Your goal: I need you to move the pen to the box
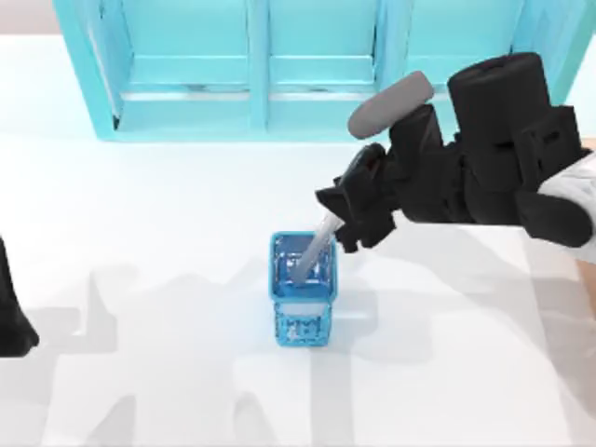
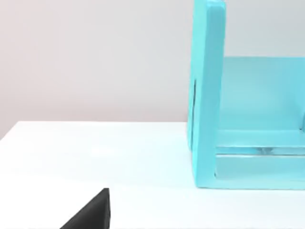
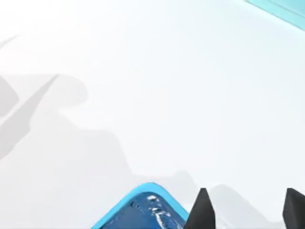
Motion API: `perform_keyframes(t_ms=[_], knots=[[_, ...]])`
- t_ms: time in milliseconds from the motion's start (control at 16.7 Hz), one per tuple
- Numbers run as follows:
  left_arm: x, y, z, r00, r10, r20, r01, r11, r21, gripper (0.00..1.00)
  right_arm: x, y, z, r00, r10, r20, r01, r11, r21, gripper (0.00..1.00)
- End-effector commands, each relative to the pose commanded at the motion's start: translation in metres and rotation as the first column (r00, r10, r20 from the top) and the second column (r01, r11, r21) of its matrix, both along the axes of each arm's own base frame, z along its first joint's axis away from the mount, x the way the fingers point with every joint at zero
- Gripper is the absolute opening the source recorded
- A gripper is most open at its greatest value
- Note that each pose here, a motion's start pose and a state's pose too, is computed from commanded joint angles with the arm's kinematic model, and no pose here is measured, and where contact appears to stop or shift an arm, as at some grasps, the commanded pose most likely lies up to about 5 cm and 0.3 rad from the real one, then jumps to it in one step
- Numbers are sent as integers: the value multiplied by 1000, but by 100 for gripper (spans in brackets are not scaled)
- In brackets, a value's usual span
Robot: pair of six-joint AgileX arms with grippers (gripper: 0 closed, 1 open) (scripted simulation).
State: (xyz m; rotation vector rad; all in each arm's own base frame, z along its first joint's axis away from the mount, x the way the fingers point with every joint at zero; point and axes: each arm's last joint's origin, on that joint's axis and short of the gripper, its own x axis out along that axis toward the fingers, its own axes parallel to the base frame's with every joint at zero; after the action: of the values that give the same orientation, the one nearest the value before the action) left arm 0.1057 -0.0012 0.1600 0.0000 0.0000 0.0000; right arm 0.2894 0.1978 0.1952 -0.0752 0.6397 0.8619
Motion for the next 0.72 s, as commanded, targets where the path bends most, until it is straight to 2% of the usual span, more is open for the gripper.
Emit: perform_keyframes(t_ms=[180, 360, 720], knots=[[0, 0, 0, 1000, 0, 0, 0, 1000, 0, 100, -6, -42, 41, 1000, -4, -2, 4, 1000, 2, 0], [0, 0, 0, 1000, 0, 0, 0, 1000, 0, 100, -17, -74, 66, 1000, -16, 13, 15, 1000, 12, 0], [0, 0, 0, 1000, 0, 0, 0, 1000, 0, 100, -20, -81, 71, 1000, -18, 12, 18, 1000, 14, 0]])
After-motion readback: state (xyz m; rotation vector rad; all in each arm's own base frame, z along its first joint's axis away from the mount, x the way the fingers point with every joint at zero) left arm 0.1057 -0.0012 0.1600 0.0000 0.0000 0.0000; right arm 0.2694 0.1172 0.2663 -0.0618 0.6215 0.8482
